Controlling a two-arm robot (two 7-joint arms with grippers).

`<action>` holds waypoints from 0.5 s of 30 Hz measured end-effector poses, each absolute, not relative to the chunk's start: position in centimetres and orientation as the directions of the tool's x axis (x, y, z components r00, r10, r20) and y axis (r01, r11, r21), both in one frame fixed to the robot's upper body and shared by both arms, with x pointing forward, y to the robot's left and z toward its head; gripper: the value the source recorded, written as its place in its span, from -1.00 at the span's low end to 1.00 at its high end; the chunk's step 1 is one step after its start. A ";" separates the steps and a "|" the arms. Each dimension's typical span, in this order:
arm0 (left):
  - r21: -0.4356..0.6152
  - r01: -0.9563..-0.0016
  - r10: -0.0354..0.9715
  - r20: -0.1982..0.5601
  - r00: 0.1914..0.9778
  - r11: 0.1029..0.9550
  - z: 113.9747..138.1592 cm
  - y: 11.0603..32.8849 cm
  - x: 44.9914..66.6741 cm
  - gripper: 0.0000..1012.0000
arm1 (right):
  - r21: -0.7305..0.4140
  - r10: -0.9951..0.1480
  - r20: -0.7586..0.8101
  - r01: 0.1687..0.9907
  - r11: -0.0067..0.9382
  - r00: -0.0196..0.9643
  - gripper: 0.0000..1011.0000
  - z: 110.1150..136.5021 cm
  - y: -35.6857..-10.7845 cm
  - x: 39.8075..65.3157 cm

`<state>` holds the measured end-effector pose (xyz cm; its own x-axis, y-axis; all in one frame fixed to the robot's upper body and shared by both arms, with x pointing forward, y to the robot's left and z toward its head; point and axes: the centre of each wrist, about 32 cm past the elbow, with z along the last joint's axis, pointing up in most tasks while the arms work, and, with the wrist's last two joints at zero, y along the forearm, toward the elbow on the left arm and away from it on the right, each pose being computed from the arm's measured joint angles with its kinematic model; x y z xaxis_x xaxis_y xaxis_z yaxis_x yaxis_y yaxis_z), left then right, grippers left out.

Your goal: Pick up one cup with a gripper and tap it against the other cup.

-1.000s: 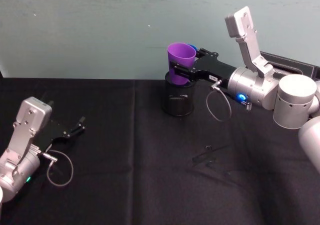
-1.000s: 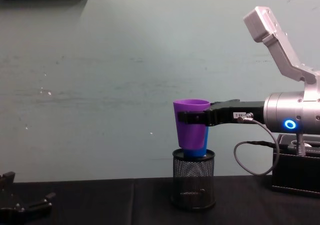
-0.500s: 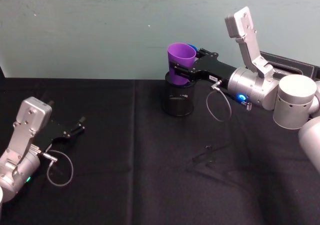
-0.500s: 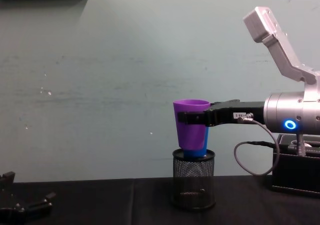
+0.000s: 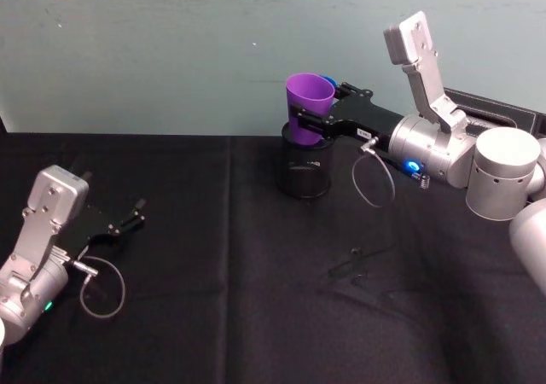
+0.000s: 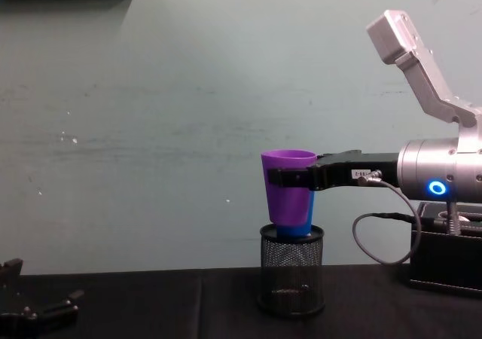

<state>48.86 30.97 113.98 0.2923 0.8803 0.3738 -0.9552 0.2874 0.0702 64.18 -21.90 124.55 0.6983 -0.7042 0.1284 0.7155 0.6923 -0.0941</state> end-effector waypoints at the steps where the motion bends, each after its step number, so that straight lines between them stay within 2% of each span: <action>1: 0.070 -0.955 0.880 0.374 0.292 0.287 114.0 31.0 48.9 1.00 | -0.094 -0.704 0.128 0.715 0.692 0.698 0.45 124.6 -21.9 64.2; 15: 0.070 -0.955 0.880 0.374 0.292 0.287 114.0 31.0 48.9 1.00 | -0.094 -0.704 0.128 0.716 0.692 0.698 0.45 124.6 -21.9 64.2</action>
<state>48.86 30.97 113.98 0.2923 0.8803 0.3737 -0.9553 0.2873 0.0703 64.19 -21.90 124.55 0.6982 -0.7043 0.1284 0.7155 0.6922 -0.0942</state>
